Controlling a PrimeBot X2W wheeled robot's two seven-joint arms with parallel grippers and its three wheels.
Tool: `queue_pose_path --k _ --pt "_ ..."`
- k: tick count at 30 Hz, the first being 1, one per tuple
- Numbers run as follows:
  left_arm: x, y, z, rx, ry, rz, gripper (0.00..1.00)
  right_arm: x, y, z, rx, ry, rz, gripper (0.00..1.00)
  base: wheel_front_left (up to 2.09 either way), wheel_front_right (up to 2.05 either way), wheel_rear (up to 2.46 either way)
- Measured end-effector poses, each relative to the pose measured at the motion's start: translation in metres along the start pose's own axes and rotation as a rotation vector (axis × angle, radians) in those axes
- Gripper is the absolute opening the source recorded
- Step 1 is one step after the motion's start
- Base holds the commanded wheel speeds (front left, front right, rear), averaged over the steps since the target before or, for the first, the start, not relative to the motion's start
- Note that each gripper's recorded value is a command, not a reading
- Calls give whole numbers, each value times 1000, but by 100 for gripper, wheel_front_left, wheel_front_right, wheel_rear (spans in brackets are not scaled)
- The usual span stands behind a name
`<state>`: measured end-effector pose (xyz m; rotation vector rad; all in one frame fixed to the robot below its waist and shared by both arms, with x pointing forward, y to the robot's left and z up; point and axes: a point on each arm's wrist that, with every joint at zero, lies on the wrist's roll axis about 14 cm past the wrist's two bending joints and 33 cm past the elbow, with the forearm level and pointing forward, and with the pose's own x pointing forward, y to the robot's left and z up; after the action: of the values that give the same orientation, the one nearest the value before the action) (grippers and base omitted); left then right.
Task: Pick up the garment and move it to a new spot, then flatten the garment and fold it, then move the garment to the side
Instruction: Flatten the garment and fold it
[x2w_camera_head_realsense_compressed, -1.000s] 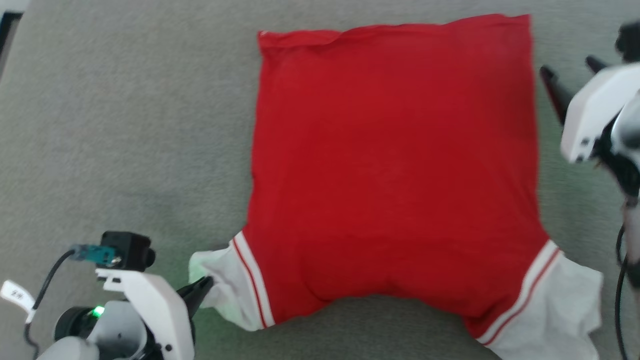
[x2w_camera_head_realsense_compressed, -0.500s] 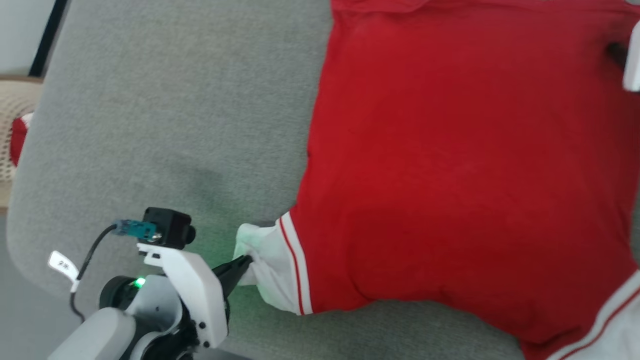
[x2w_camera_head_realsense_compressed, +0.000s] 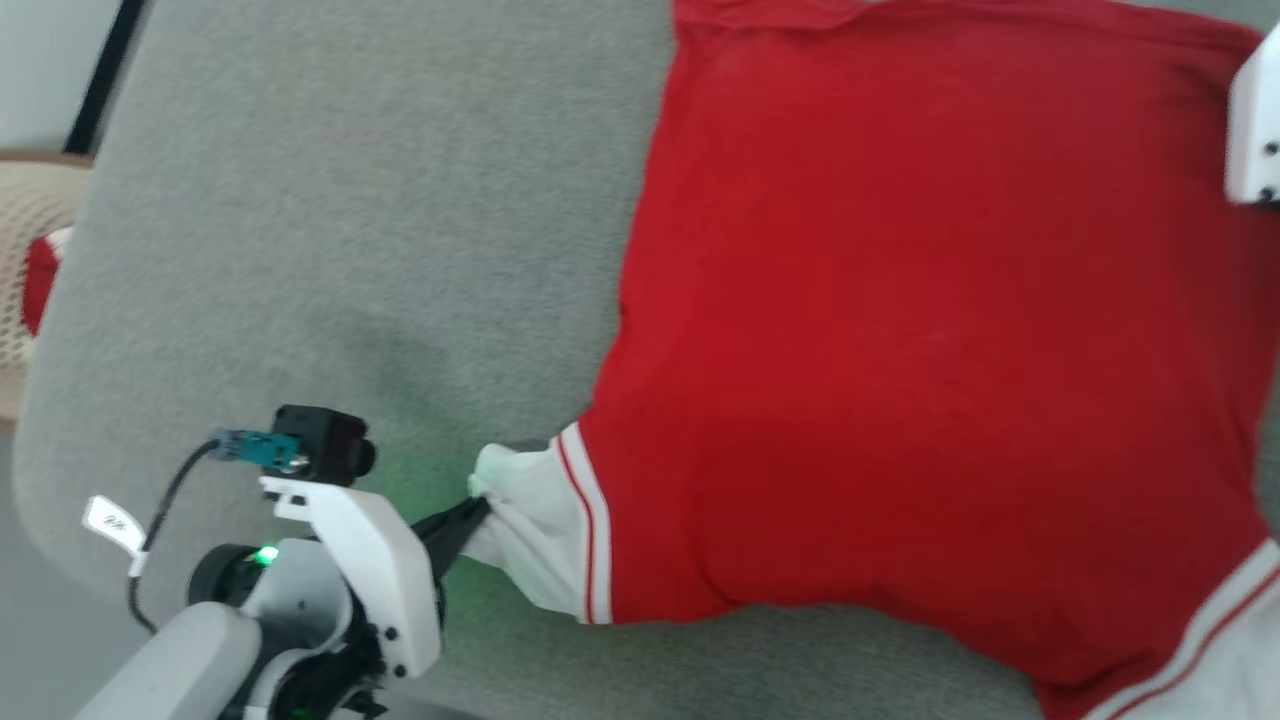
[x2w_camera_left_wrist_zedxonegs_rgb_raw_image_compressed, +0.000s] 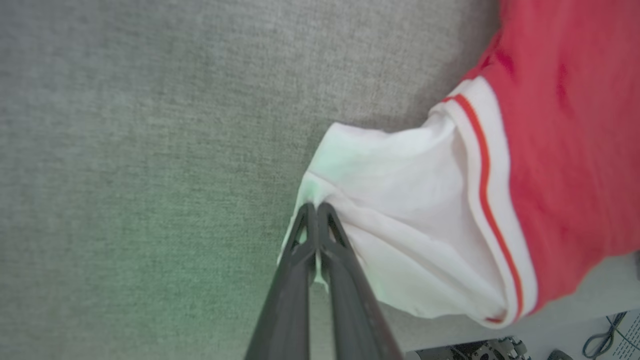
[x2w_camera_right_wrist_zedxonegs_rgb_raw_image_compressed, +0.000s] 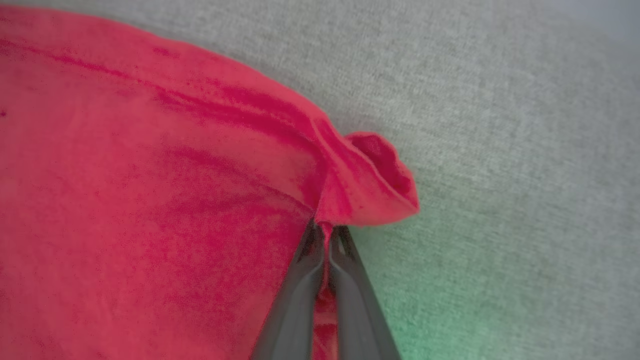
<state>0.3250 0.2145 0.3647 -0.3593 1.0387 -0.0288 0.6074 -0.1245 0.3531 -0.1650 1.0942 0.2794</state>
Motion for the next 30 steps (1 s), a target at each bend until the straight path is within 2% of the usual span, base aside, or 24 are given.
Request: queue_pose_path --k 5,10,17,24,27,30 --pt "0 1 7 28 -11 7 0 -20 0 -22 -48 -23 27 0 0 0 0" --pt "0 -7 17 68 -26 -11 0 -49 0 -64 -76 16 77 0 0 0 0" --pt "-4 -30 24 126 -37 -66 0 -104 15 -159 -69 154 174 0 0 0 0" --pt "-8 -47 29 157 -54 -103 0 -142 37 -246 11 278 233 0 0 0 0" --pt "-9 -49 30 161 -54 -109 0 -143 46 -263 62 271 229 0 0 0 0" --pt "-7 -49 29 157 -49 -109 0 -134 45 -265 117 219 200 0 0 0 0"
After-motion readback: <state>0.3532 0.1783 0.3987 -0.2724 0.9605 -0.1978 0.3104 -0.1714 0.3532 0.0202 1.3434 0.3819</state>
